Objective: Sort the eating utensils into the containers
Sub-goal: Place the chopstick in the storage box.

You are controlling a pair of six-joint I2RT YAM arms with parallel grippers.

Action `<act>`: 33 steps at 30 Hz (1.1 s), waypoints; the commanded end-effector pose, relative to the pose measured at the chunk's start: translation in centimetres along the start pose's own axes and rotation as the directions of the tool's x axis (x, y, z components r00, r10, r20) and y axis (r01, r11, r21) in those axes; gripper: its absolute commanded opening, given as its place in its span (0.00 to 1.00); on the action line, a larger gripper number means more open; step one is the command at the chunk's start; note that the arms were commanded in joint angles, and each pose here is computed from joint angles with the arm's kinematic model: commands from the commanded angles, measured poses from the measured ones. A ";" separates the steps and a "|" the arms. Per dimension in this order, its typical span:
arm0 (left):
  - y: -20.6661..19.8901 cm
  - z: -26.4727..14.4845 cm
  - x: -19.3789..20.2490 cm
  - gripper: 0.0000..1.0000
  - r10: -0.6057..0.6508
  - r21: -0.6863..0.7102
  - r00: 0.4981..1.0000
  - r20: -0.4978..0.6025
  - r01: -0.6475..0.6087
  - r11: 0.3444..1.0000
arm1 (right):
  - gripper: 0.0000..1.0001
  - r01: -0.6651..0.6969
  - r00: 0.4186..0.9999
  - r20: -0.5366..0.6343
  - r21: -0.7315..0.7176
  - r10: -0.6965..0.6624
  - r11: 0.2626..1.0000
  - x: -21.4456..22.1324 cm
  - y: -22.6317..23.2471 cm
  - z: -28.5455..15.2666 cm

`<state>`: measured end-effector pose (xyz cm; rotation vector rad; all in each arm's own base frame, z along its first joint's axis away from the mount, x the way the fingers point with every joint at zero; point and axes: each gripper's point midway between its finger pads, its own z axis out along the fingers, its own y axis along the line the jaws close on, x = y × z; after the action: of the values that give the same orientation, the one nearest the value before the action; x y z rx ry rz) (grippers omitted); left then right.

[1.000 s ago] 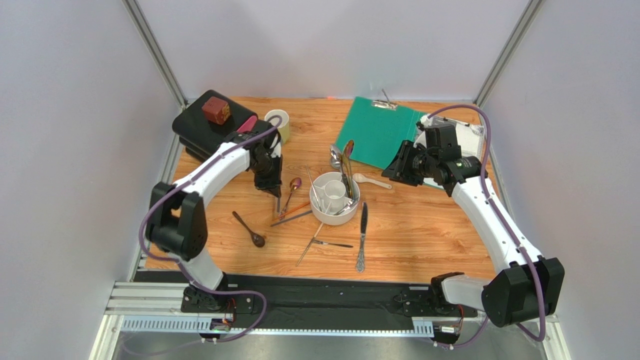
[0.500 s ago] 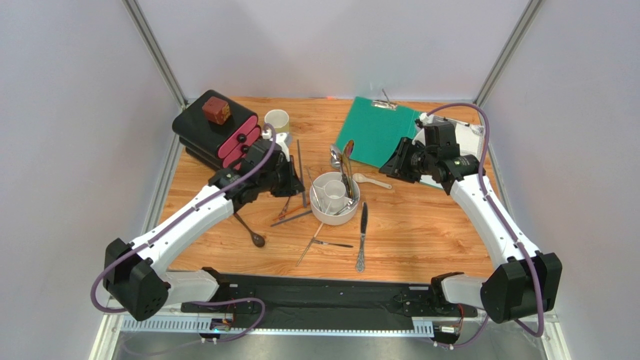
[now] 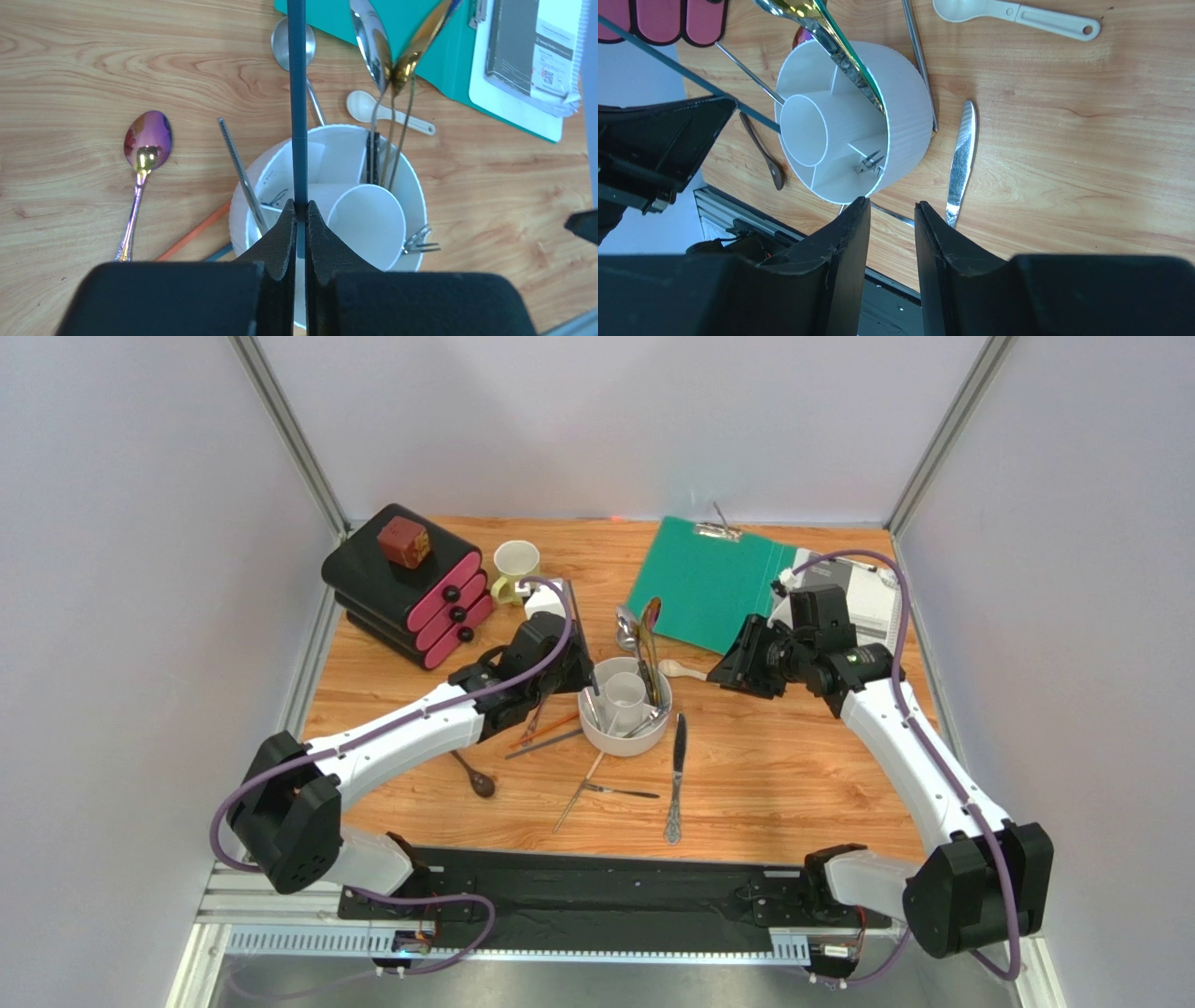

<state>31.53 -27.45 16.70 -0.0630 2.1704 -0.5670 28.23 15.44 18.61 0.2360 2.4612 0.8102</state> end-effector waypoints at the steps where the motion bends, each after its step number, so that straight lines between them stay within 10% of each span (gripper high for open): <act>1: 0.2 0.7 -1.0 0.00 -0.029 -0.022 0.995 0.092 0.031 0.999 | 0.35 0.012 1.000 0.001 -0.032 -0.012 0.999 1.1 0.5 -0.8; 21: 1.2 1.2 5.6 0.00 0.009 -0.100 0.997 -0.071 -0.016 0.995 | 0.36 0.015 0.999 0.053 -0.014 -0.014 1.000 1.9 -0.3 -2.2; 33: 1.8 0.0 6.6 0.38 0.022 -0.145 0.995 -0.092 -0.036 0.989 | 0.35 0.017 0.999 0.051 -0.019 -0.016 1.000 1.7 -0.1 -1.9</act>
<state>28.15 -28.20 10.18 -0.0688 2.3199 -0.4336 25.23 14.82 18.33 0.2333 2.4461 0.8061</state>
